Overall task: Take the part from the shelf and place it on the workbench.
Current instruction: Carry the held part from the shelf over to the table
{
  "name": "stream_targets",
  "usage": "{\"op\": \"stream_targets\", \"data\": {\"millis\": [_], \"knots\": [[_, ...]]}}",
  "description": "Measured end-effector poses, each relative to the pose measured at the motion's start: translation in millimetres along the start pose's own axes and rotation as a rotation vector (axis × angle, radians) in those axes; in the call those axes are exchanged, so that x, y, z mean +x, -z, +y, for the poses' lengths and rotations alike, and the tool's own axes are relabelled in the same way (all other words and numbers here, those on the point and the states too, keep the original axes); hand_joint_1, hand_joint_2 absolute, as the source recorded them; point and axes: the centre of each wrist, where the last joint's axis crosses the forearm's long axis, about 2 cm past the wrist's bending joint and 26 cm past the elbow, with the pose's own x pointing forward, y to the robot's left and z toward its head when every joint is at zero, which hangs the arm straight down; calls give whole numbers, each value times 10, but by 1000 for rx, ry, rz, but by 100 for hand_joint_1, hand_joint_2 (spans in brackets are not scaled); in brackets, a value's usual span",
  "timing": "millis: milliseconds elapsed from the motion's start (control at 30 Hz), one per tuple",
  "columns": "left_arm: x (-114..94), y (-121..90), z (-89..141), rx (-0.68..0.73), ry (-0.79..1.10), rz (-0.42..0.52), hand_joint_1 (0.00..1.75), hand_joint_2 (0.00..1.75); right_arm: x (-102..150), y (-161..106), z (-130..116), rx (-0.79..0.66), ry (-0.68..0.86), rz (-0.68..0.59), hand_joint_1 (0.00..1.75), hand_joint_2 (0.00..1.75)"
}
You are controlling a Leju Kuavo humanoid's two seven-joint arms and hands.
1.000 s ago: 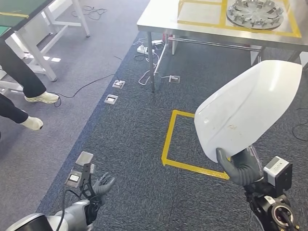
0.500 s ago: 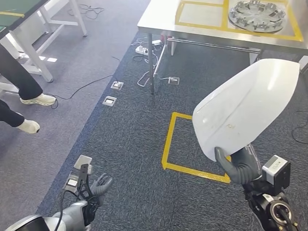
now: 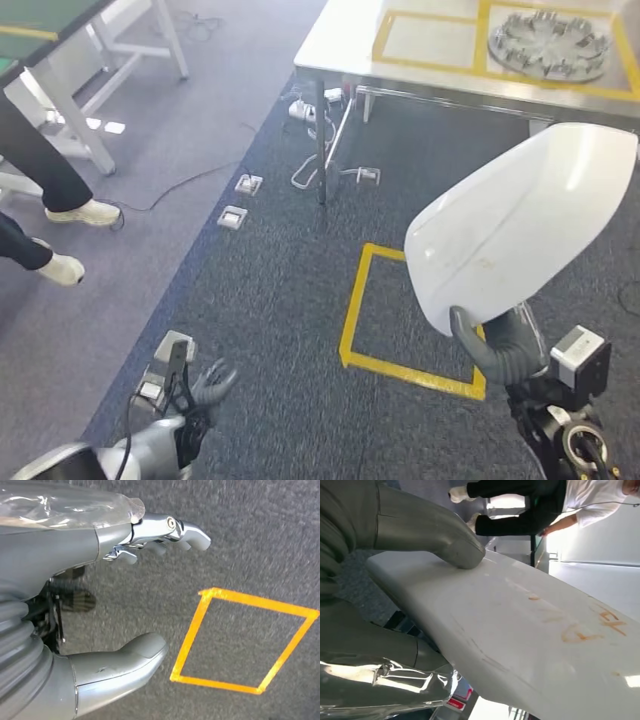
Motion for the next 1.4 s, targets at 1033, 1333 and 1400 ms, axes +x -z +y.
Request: {"op": "stream_targets", "data": {"millis": [1033, 1333, 1400], "knots": [[-12, -6, 0, 2, 3, 2, 0, 175, 13, -13, -3, -2, -4, 14, 175, 175], [-10, -6, 5, 1, 5, 4, 0, 175, 30, -18, -17, -24, -6, 28, 175, 175], [-1, -2, 5, 0, 5, 2, 0, 175, 35, -15, -23, -31, -5, 29, 175, 175]]}}
